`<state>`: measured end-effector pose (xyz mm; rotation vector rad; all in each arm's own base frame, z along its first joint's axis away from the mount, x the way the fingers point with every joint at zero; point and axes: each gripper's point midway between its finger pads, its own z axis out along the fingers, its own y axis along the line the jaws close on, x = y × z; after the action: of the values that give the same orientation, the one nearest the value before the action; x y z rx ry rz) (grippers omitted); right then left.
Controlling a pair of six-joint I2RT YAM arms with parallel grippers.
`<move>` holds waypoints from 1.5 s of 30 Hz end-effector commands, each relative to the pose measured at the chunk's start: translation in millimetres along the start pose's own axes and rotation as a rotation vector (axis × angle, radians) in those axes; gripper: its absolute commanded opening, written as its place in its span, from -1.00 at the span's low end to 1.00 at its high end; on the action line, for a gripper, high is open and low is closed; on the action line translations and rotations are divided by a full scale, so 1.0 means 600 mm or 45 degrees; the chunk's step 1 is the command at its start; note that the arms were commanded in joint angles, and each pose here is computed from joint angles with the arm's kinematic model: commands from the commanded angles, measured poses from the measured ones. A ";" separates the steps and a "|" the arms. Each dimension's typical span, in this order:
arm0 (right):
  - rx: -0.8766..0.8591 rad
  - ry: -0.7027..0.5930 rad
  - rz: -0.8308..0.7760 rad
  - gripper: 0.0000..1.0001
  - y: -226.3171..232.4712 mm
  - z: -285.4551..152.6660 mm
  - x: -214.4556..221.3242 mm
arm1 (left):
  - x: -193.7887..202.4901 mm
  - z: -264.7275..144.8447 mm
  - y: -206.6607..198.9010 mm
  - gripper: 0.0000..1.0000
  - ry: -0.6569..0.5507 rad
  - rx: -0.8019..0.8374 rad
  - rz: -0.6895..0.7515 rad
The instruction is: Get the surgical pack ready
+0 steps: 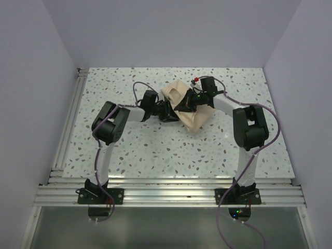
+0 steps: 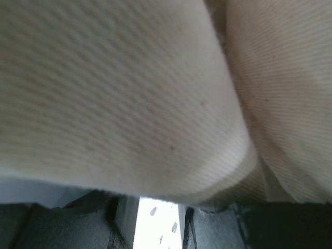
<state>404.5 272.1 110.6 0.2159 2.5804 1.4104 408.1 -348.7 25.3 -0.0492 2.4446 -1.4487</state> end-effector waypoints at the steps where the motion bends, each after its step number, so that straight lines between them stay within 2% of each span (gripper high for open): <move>1: -0.102 0.081 0.001 -1.00 0.021 0.021 0.029 | -0.015 0.013 0.088 -0.25 -0.095 -0.227 -0.010; 6: -0.081 0.068 0.004 -1.00 0.011 0.032 0.026 | -0.009 -0.019 0.075 -0.24 -0.124 -0.224 -0.008; 8: -0.054 0.055 -0.005 -1.00 0.003 0.036 0.023 | 0.006 -0.046 0.091 -0.23 -0.136 -0.248 -0.033; 17: 0.051 -0.007 -0.008 -1.00 -0.045 0.056 0.012 | 0.028 -0.207 0.066 -0.15 -0.244 -0.380 0.018; 21: 0.159 -0.005 -0.063 -1.00 -0.059 0.068 0.030 | -0.010 -0.269 0.035 -0.10 -0.375 -0.390 0.067; 25: 0.245 -0.030 -0.153 -1.00 -0.068 0.070 0.038 | -0.063 -0.296 -0.014 0.11 -0.487 -0.352 0.194; 26: 0.253 -0.041 -0.177 -0.97 -0.062 0.065 0.039 | -0.075 -0.299 -0.029 0.14 -0.508 -0.336 0.243; 27: 0.272 -0.052 -0.193 -0.81 -0.065 0.065 0.041 | -0.099 -0.305 -0.051 0.17 -0.550 -0.317 0.292; 32: 0.256 -0.110 -0.282 -0.32 -0.035 0.041 0.036 | -0.165 -0.316 -0.110 0.26 -0.643 -0.271 0.493; 40: 0.163 -0.251 -0.465 -0.08 0.068 -0.039 0.022 | -0.223 -0.276 -0.163 0.25 -0.633 -0.060 0.713; 45: 0.253 -0.369 -0.459 0.14 0.062 -0.109 -0.013 | -0.237 -0.247 -0.165 0.26 -0.599 -0.013 0.780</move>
<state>385.8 268.0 150.0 -0.0402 2.4304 1.0286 480.2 -233.4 182.4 0.1592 1.9820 -0.9976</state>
